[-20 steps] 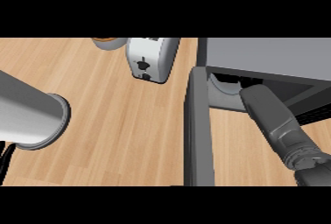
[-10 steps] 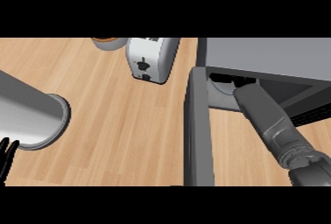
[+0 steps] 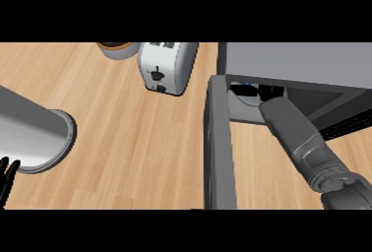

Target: Pick up the milk, place it into the microwave and close the microwave

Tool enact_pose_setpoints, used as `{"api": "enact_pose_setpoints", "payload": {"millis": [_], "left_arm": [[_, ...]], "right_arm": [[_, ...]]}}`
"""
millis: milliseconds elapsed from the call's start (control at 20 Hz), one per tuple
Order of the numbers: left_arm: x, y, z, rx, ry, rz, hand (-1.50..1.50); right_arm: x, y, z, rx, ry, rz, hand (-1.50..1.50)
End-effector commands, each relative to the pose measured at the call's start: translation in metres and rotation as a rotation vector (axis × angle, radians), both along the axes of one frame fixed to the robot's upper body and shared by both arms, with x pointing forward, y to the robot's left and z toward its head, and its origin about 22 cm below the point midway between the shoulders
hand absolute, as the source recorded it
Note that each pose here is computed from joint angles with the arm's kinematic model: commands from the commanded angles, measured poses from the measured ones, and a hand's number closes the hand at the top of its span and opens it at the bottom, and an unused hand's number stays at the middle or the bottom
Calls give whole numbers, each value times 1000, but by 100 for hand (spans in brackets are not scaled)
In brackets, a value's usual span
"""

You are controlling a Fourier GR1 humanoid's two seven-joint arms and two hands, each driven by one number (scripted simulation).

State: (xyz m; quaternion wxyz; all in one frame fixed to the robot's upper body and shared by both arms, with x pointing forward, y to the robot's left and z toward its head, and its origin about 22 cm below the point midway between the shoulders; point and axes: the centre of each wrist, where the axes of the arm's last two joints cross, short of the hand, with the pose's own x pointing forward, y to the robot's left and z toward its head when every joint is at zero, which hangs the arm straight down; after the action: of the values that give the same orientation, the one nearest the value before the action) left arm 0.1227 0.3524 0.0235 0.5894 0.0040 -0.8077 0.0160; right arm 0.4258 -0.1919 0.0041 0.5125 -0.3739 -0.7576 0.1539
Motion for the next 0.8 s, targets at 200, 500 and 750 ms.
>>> {"api": "enact_pose_setpoints", "payload": {"millis": [200, 500, 750], "left_arm": [[-14, 4, -9, 2, -8, 12, -150], [-10, -14, 8, -3, 1, 24, -150], [-20, -31, -2, 13, 12, 20, -150]], "right_arm": [[-13, -23, -20, 35, 26, 28, -150], [-9, -17, -13, 133, 5, 127, -150], [-20, -21, -30, 262, 27, 226, -150]]}}
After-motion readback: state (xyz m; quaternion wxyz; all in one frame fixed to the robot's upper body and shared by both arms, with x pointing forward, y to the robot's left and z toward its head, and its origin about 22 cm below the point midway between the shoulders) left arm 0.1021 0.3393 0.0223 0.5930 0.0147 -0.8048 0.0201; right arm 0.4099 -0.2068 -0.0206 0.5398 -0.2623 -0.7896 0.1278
